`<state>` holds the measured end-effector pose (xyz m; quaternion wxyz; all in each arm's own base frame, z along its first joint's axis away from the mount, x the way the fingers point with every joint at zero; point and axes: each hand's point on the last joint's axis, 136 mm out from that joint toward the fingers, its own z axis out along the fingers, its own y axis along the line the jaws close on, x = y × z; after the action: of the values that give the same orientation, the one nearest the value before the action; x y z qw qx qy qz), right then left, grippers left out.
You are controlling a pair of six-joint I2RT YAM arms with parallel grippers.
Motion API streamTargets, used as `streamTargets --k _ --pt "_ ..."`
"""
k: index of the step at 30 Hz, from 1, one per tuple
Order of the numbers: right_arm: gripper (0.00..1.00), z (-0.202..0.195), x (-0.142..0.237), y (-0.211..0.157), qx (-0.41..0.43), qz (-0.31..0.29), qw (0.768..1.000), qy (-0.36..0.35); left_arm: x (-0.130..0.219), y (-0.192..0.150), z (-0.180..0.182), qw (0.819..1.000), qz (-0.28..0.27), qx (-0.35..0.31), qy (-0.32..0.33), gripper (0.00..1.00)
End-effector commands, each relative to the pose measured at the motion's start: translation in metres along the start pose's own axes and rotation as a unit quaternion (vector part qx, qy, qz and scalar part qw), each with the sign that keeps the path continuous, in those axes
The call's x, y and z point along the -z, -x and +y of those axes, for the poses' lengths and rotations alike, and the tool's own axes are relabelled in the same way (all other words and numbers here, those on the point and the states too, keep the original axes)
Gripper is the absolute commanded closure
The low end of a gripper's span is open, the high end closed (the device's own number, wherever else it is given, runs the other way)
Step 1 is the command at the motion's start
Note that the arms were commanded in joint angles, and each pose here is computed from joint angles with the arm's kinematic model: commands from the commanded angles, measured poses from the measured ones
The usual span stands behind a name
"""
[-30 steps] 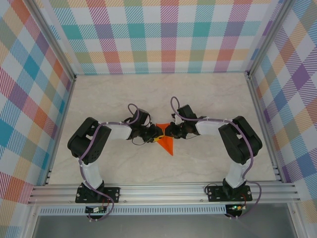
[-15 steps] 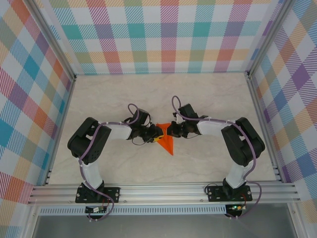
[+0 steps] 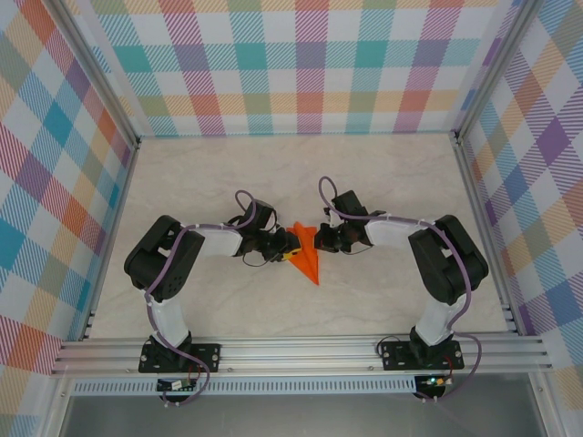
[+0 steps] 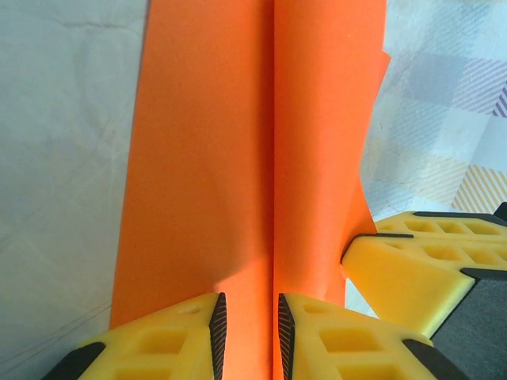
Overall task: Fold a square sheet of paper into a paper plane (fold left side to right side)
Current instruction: Fourth fold the wing at the center of the table.
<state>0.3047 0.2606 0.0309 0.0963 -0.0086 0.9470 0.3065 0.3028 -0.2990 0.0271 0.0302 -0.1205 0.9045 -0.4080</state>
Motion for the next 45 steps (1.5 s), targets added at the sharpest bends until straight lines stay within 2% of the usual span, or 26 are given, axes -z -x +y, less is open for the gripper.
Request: streamTargets --k 1,25,29,36,45 --pt "0.97 -0.002 0.004 0.001 0.010 0.000 1.000 -0.007 -0.012 -0.007 0.005 1.000 0.013 -0.009 0.010 0.73" --pt "0.97 -0.027 -0.017 -0.015 -0.013 0.038 0.998 -0.041 -0.013 -0.009 0.003 1.000 0.020 -0.013 0.006 0.73" --pt "0.97 -0.033 -0.017 -0.020 -0.016 0.045 0.997 -0.052 -0.005 -0.008 -0.013 0.999 0.021 -0.023 -0.011 0.70" --pt "0.97 -0.038 -0.020 -0.023 -0.017 0.052 0.997 -0.058 0.028 -0.001 -0.062 0.996 0.007 -0.082 -0.025 0.65" --pt "0.97 -0.036 -0.018 -0.022 -0.013 0.050 0.997 -0.060 0.014 0.002 -0.070 0.996 0.027 -0.079 -0.044 0.76"
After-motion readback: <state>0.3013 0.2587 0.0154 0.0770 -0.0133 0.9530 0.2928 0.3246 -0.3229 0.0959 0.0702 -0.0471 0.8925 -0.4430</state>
